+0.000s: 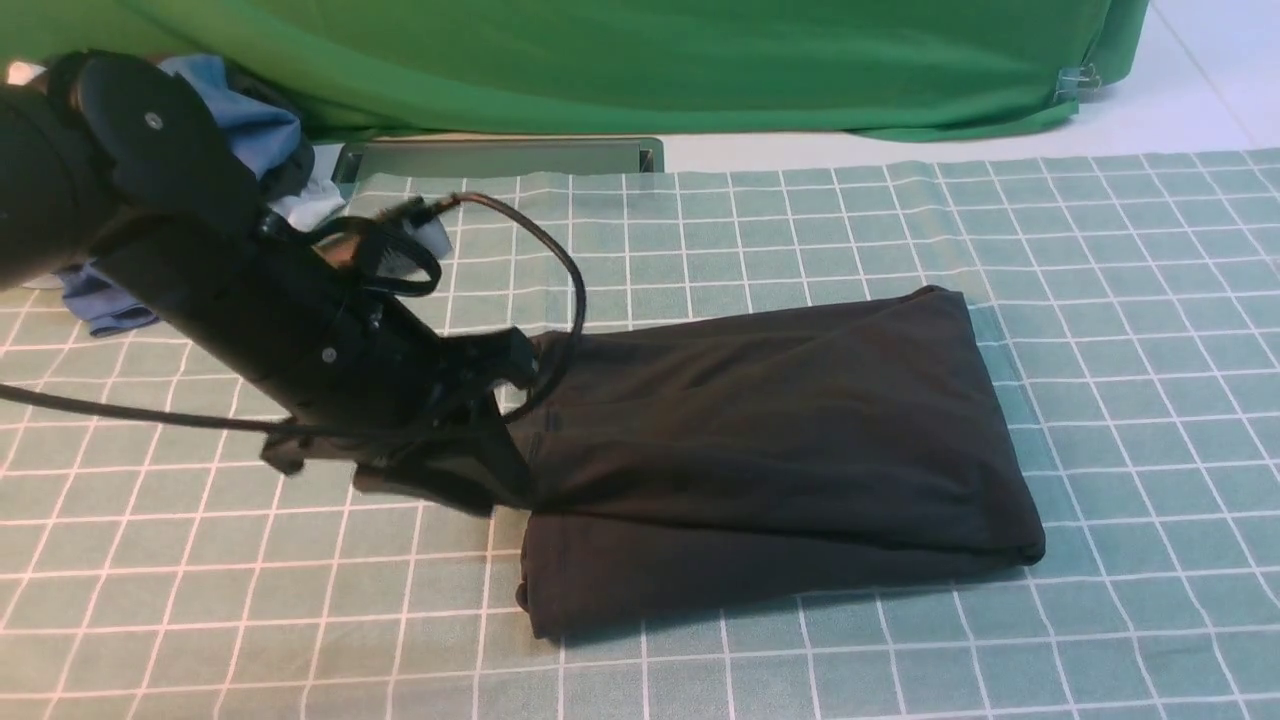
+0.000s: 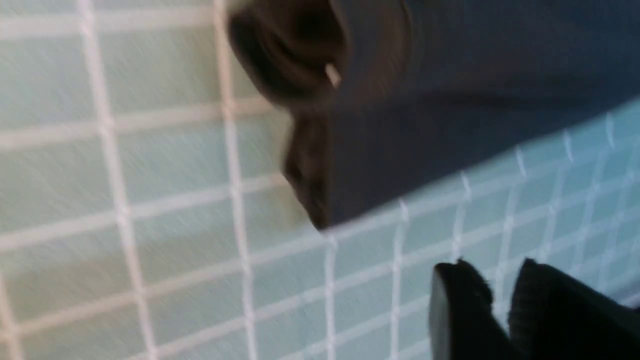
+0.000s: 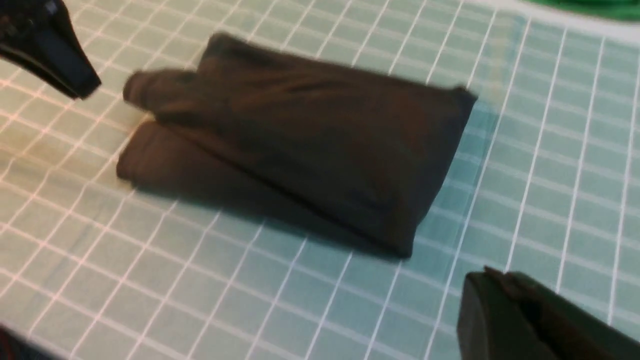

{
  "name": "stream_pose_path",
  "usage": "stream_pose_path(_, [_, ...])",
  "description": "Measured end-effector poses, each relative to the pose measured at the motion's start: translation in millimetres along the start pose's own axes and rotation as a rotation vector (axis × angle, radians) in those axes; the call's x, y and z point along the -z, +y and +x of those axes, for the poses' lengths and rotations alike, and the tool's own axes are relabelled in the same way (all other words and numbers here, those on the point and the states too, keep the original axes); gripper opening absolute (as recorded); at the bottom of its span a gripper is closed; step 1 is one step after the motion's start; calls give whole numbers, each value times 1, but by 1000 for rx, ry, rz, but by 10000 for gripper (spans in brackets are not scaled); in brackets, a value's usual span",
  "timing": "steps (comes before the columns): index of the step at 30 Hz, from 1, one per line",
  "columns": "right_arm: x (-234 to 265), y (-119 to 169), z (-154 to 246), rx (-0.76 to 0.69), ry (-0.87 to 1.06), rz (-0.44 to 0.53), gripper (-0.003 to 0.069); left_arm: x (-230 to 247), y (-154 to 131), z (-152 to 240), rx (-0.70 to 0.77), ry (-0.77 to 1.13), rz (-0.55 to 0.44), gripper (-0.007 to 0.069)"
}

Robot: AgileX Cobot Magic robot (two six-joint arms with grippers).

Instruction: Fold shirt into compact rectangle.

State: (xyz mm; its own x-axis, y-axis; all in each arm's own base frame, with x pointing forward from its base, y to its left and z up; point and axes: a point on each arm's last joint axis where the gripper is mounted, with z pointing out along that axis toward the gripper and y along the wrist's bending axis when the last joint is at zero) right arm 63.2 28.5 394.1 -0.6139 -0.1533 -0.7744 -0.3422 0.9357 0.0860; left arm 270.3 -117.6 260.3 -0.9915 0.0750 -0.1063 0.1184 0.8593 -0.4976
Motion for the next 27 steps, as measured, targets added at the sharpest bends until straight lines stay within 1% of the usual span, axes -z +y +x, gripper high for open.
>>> stream_pose_path(1, [-3, 0, 3, -16, 19, 0, 27, -5, -3, 4, -9, 21, 2, 69])
stream_pose_path(2, [-7, -1, 6, -33, 31, 0, 27, -10, -5, 9, -13, 38, 0, 58])
stream_pose_path(4, [-11, -2, 8, -56, 42, 0, 27, -19, -7, 15, -9, 59, -15, 51])
stream_pose_path(7, [-17, -2, 12, -70, 56, 1, 27, -37, -8, 27, 5, 74, -73, 67])
stream_pose_path(8, [-18, -3, 12, -73, 56, 1, 27, -44, -8, 32, 11, 74, -102, 93])
stream_pose_path(9, [-18, -3, 12, -73, 57, 1, 27, -45, -8, 32, 11, 75, -105, 97])
stream_pose_path(12, [-19, -3, 11, -74, 45, 1, 27, -60, 0, 36, 45, 25, -157, 187])
stream_pose_path(13, [-19, -3, 11, -74, 44, 1, 27, -64, 2, 35, 51, 6, -162, 226])
stream_pose_path(17, [-19, -3, 10, -72, 38, 1, 27, -73, 7, 29, 79, -46, -167, 342])
stream_pose_path(20, [-19, -3, 10, -72, 33, 1, 27, -84, 10, 27, 107, -43, -163, 392])
stream_pose_path(24, [-19, -3, 9, -72, 23, 1, 27, -99, 13, 24, 122, -29, -149, 391])
stream_pose_path(27, [-19, -3, 8, -72, 17, 2, 27, -108, 15, 22, 138, -25, -138, 330])
